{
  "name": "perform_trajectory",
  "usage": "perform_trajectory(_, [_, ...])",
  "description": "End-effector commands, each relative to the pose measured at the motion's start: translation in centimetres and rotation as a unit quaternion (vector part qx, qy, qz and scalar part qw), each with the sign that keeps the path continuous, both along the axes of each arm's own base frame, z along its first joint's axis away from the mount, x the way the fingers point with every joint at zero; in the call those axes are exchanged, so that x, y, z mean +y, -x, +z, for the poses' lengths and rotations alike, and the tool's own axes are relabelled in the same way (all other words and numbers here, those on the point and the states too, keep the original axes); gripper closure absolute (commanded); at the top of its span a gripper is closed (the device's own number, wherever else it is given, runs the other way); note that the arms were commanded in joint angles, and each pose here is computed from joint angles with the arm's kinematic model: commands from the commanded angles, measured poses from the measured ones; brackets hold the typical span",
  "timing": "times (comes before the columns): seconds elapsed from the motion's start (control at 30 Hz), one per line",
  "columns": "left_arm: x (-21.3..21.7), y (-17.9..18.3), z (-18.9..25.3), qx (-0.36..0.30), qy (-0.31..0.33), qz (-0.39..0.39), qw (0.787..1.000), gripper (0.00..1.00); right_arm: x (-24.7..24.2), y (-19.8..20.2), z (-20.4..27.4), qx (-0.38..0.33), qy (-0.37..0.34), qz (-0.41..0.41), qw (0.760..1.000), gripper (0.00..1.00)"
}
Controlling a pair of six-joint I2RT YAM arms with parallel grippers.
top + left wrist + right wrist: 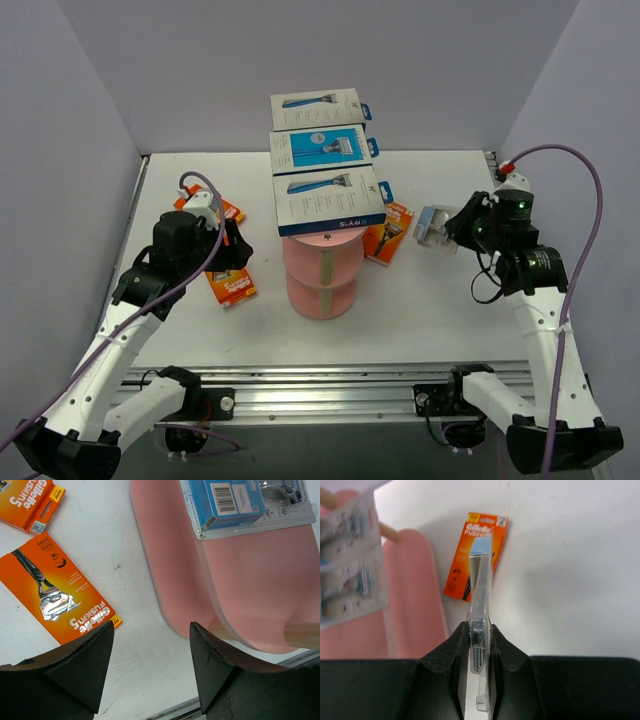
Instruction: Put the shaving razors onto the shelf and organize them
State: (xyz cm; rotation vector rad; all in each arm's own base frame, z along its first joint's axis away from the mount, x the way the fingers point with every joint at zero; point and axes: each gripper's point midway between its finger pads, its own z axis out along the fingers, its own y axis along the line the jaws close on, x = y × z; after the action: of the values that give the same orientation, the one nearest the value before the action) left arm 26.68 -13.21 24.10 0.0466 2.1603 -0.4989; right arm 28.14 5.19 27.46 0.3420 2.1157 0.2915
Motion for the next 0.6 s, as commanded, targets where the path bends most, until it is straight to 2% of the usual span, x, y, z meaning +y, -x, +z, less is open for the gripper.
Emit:
perform_trajectory(0.0, [-0.2,-1.1,3.0,-0.069,0.023,0.000,0.997,0.30,0.1,-2.5,1.9,-0.045,-0.077,0.053,0.995,1.00])
perform_trajectory(0.03, [-0.1,-1.0,2.7,-0.069,0.020,-0.001,0.997,0.30,-1.6,-2.8,1.9,-0.050,-0.090,0.037,0.994,1.00])
perform_trajectory(0.2, [0.1,-0.8,1.5,-0.076,0.016,-0.003,0.997,0.30,-2.1,-2.8,2.4,-0.066,-0.162,0.074,0.982,1.00])
perform_trajectory(0.4, [0.9,-0.6,1.4,-0.076,-0.006,0.006,0.997,0.30,1.2,-1.3,5.8,-0.121,-0.234,0.151,0.953,1.00])
perform_trajectory(0.57, [1.5,0.1,1.6,-0.089,-0.011,0.011,0.996,0.29,2.6,-0.1,6.0,-0.130,-0.251,0.184,0.942,1.00])
